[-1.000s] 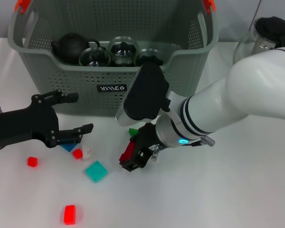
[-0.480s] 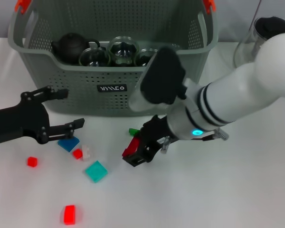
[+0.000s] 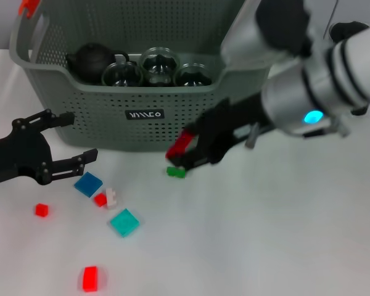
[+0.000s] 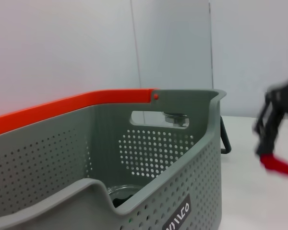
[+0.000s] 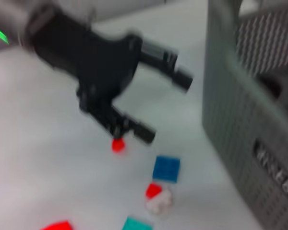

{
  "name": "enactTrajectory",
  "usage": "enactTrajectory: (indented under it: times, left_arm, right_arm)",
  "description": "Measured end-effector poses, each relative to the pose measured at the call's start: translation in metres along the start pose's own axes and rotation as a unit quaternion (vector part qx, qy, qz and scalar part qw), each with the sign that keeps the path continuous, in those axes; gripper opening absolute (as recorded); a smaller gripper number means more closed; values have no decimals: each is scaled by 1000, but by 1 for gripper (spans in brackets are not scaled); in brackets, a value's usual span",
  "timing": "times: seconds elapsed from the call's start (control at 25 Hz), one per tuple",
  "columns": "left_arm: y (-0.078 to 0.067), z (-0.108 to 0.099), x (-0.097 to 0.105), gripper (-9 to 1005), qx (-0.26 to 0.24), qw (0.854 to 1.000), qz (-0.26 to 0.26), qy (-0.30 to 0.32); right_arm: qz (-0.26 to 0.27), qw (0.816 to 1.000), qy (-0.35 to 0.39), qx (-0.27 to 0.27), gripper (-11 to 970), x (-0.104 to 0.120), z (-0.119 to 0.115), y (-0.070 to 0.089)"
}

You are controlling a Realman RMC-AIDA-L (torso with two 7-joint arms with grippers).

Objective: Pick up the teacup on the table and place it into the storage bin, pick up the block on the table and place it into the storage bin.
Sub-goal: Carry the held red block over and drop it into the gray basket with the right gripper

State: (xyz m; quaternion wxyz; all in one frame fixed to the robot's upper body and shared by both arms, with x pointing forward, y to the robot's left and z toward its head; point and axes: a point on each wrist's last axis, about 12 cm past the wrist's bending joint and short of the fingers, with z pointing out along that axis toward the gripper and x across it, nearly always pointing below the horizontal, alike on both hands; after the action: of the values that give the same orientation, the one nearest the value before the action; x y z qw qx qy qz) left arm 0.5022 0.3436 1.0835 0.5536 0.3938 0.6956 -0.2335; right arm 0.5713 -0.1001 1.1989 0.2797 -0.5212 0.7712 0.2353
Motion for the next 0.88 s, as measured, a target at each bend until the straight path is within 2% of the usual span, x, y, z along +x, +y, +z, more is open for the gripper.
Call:
enactTrajectory:
  times: [0.24,0.44,0.64,0.72,0.88]
  left_arm:
    - [0,0,0,847,0,1000,-1,-1]
    - [0,2,-1,847,1,1000,0,-3]
    - [0,3,-2,847,5,1000,0,-6]
    - [-1,4,-2,847,6,1000,0,-6]
    - [-2,4,-2,847,9,1000,0,-8]
  right_arm:
    - [-4,998,-61,12,688,-33,-56,-12]
    - [8,990,-135,35,687,-61,-93,-36]
    - [49,987,-143,57,685,-68,-93,-69]
    - [68,986,-131,73,682,-64,-87,-83]
    - [89,983,-117,114,674,-55,-77,-102]
